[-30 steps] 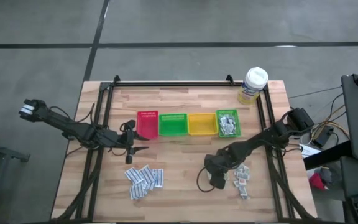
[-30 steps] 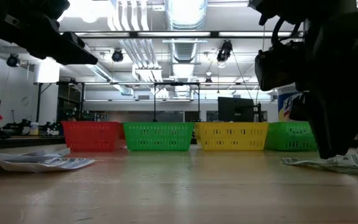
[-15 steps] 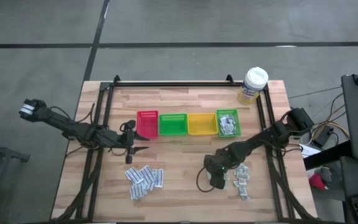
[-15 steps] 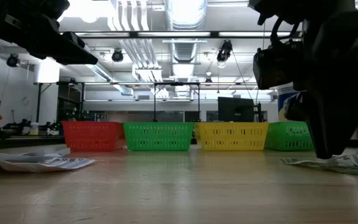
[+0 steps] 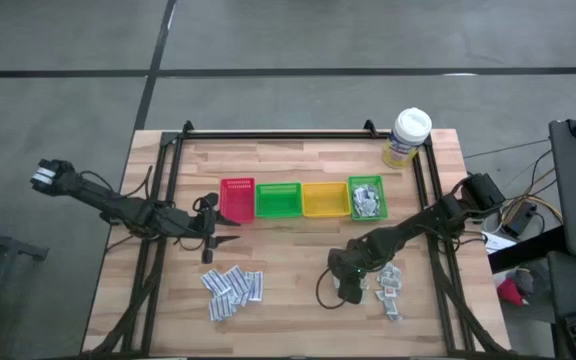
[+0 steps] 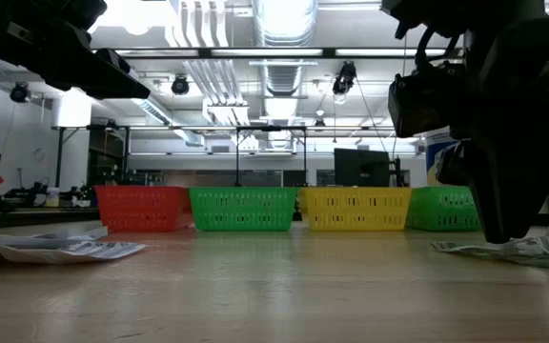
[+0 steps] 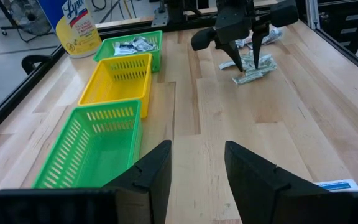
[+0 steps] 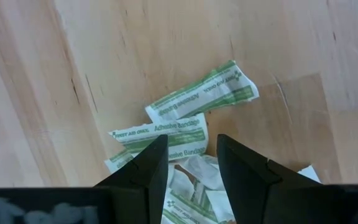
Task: Pick & Place First Aid Supplies
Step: Put the green bandage into the red bin
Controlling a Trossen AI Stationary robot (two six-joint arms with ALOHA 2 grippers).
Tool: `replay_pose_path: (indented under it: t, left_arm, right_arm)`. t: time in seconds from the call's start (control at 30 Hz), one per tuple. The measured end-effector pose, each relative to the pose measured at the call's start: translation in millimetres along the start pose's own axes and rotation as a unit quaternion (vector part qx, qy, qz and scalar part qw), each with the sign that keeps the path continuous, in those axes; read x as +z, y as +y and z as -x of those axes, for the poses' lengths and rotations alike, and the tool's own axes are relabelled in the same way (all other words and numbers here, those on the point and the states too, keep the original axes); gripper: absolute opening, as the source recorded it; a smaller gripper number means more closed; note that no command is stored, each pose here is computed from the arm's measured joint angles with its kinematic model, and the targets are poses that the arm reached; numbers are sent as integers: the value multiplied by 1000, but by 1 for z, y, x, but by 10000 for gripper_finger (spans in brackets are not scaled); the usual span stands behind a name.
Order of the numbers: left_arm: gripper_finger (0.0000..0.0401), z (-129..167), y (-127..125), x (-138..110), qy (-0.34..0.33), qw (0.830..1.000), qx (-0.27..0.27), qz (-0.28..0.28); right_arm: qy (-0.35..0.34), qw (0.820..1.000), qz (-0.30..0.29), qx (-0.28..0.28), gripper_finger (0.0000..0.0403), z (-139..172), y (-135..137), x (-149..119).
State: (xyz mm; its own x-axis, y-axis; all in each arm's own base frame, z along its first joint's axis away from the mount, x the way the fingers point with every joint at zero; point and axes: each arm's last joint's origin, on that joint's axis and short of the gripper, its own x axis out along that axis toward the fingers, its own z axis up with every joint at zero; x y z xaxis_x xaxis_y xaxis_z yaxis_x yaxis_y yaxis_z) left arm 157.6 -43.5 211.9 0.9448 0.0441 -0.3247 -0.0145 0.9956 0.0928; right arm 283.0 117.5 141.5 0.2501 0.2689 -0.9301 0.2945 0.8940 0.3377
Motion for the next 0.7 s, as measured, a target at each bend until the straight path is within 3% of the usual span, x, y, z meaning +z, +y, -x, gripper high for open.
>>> replay_pose_path:
  t: [0.47, 0.7]
  left_arm:
    - [149, 0, 0, 0, 0, 1000, 0, 0]
    - [149, 0, 0, 0, 0, 1000, 0, 0]
  right_arm:
    - [-8, 1000, 3, -16, 128, 0, -1, 0]
    - [10, 1000, 8, 7, 130, 1, 1, -1]
